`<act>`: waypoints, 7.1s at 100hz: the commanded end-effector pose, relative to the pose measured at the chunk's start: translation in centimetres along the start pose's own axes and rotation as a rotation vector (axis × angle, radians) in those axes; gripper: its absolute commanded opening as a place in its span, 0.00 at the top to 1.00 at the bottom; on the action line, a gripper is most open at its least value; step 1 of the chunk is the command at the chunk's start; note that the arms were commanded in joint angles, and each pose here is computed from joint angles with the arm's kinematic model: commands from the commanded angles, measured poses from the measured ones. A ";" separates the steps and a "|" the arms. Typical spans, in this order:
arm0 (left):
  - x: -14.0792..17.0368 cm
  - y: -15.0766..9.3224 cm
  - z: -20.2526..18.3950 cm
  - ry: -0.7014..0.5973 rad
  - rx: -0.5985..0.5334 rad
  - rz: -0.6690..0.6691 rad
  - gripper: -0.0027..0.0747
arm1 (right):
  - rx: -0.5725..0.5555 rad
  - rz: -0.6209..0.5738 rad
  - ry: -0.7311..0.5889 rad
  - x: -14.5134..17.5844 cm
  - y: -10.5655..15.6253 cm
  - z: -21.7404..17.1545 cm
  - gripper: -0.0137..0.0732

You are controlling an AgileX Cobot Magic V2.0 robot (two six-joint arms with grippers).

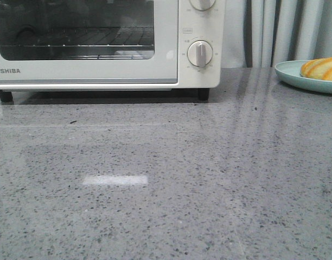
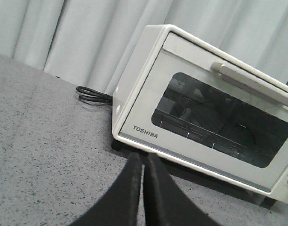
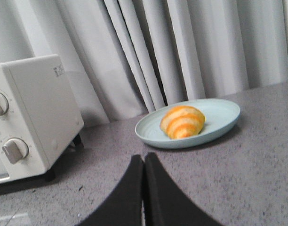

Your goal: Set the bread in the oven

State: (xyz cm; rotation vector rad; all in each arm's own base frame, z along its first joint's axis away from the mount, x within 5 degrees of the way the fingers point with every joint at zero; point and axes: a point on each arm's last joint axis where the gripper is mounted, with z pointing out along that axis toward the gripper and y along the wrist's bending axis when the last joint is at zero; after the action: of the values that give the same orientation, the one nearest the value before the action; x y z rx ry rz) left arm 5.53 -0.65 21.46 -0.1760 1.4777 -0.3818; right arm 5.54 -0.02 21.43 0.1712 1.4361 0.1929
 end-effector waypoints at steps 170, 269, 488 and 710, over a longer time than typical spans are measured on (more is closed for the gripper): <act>-15.6 -11.7 13.0 0.220 0.324 0.370 0.68 | -0.086 -0.085 0.200 -12.4 4.1 4.3 0.50; -10.1 -13.2 22.8 0.217 0.273 0.377 0.99 | -0.088 -0.086 0.213 -12.2 4.1 4.3 0.60; -1.3 -9.0 16.0 0.990 0.303 0.495 0.99 | -0.089 -0.085 0.190 -12.4 4.1 4.3 0.60; -14.0 -9.2 3.4 0.333 0.421 0.418 0.99 | 0.173 -0.273 0.881 -4.5 -1.1 33.1 0.47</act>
State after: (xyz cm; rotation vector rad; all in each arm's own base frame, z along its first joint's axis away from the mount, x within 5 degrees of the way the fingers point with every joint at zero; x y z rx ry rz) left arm 6.92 -4.66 36.55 0.5959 1.7529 -0.3597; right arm 37.45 -2.01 27.36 0.0276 2.4509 -0.0938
